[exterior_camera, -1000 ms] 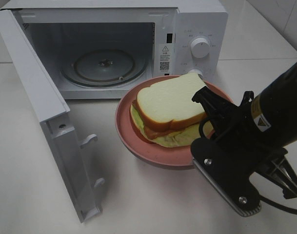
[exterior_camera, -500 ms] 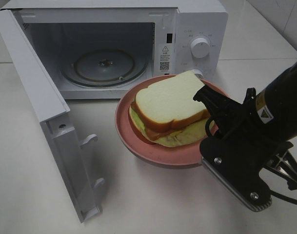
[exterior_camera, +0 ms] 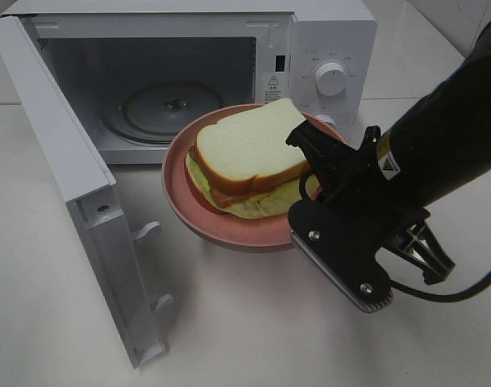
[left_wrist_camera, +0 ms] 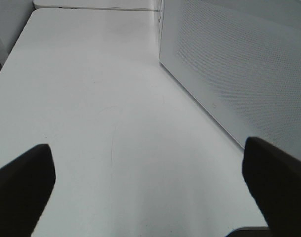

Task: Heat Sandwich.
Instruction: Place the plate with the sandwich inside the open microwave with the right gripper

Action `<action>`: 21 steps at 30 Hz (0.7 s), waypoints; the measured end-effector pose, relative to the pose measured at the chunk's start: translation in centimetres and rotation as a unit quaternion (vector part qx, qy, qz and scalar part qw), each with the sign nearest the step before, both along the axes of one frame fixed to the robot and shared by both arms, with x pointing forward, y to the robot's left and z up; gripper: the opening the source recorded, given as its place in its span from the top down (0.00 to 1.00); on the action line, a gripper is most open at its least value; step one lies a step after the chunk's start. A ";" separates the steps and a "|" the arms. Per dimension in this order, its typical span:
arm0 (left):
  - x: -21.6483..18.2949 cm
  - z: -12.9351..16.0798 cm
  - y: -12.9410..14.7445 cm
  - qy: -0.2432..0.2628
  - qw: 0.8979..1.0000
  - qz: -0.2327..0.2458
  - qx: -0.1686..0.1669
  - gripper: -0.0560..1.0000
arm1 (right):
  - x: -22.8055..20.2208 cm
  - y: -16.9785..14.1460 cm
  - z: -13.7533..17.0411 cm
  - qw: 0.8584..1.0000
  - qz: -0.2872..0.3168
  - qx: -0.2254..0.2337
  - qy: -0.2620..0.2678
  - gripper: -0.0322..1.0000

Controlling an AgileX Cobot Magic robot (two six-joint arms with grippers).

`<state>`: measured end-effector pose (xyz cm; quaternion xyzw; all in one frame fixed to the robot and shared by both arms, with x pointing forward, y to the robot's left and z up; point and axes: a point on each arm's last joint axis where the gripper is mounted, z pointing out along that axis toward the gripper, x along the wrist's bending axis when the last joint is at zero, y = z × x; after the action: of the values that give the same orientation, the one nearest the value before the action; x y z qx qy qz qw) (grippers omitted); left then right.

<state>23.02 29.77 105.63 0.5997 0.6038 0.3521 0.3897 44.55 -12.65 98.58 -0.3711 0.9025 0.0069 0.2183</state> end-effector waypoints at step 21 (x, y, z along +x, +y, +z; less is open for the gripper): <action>0.0 0.0 0.0 0.000 1.000 0.000 0.000 0.02 | 3.3 5.3 -0.8 0.999 0.031 0.015 0.013 0.93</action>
<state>23.02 29.77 105.63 0.5997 0.6038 0.3521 0.3897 47.87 -7.33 97.77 -0.3955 0.8932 0.0317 0.2116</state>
